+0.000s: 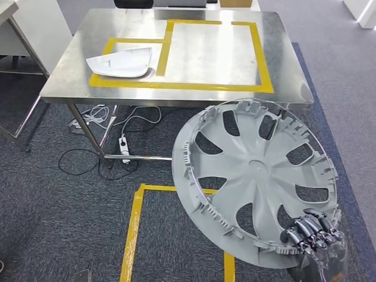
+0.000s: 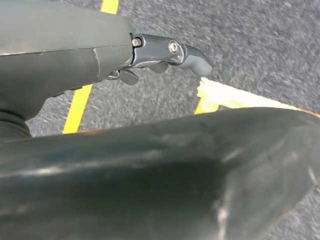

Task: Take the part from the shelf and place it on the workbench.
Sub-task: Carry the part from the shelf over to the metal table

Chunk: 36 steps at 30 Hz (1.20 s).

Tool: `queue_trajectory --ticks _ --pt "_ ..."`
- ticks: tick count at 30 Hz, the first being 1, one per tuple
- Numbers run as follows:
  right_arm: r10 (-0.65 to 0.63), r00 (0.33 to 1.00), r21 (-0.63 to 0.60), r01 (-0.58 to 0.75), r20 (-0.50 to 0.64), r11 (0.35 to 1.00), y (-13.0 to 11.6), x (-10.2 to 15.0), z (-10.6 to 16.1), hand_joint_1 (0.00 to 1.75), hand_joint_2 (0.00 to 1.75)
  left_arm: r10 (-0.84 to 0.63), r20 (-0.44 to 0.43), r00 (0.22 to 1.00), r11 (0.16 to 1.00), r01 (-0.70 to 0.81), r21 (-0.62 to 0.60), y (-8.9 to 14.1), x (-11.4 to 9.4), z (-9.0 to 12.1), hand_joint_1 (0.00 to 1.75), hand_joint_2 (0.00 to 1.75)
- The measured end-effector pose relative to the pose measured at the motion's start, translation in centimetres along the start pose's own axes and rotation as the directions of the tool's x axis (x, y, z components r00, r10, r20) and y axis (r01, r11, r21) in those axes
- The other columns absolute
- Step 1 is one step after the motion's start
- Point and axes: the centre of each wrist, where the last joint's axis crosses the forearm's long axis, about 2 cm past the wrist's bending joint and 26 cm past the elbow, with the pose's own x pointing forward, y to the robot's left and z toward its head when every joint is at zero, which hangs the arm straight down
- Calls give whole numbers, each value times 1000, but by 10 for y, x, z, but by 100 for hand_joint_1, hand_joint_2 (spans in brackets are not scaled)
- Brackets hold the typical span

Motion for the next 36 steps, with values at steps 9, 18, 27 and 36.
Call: queue_trajectory --ticks 9,18,27,36 --pt "2 1000 3 -2 0 1000 0 0 0 175 175 2 0 1000 1000 -2 -5 -3 1 0 0 0" --pt "6 1000 5 -6 -3 1000 0 0 1 175 175 2 -1 1000 1000 -2 -4 -2 0 1 0 0" --pt "2 1000 4 -2 -19 1000 0 0 1 175 175 4 -3 1000 1000 -4 -7 -3 -1 1 0 0" --pt "-2 1000 2 2 -31 1000 0 1 1 175 175 7 -2 1000 1000 -7 -14 -3 0 1 0 0"
